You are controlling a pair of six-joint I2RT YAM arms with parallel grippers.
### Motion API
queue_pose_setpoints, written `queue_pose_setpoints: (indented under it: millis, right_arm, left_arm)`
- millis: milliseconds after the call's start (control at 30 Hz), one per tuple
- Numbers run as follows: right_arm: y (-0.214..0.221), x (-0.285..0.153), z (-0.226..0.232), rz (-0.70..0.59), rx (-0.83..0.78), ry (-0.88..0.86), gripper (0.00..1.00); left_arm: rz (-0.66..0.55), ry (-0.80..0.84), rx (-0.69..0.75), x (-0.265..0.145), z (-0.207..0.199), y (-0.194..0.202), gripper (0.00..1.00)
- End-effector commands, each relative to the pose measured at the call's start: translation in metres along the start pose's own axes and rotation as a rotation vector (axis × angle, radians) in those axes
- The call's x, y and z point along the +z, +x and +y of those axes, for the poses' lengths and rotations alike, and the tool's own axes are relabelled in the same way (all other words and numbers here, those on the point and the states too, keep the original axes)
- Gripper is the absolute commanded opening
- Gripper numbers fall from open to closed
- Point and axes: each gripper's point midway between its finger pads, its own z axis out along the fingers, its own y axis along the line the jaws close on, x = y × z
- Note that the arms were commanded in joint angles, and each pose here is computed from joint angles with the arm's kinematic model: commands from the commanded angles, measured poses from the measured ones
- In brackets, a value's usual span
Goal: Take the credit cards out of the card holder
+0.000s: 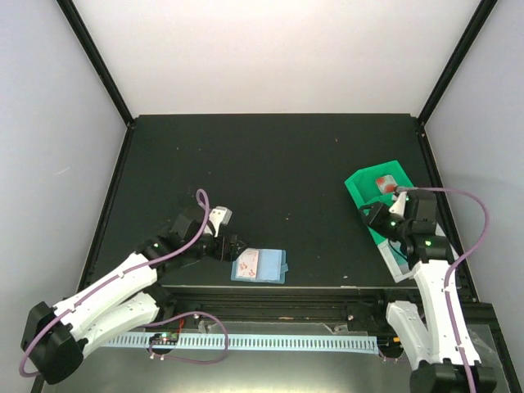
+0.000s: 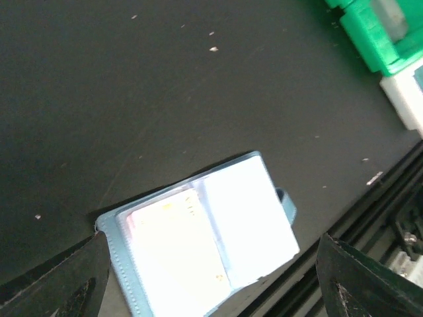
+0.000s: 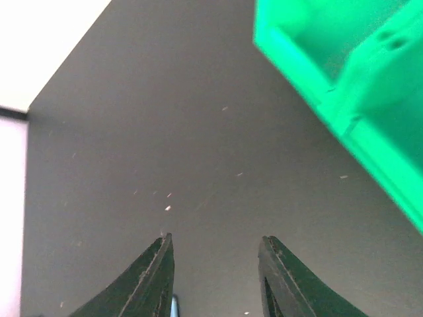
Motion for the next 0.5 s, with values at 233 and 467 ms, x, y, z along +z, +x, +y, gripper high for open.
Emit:
queue_pose_setpoints:
  millis: [233, 467]
  right_arm:
    - [0.060, 0.021, 0.066, 0.131, -0.140, -0.251, 0.36]
    - [0.102, 0.030, 0.077, 0.223, -0.189, -0.315, 0.36]
  left_arm:
    - [0.072, -0.081, -0.143, 0.033, 0.033, 0.021, 0.70]
    - [0.106, -0.051, -0.156, 0.044, 0.040, 0.042, 0.63]
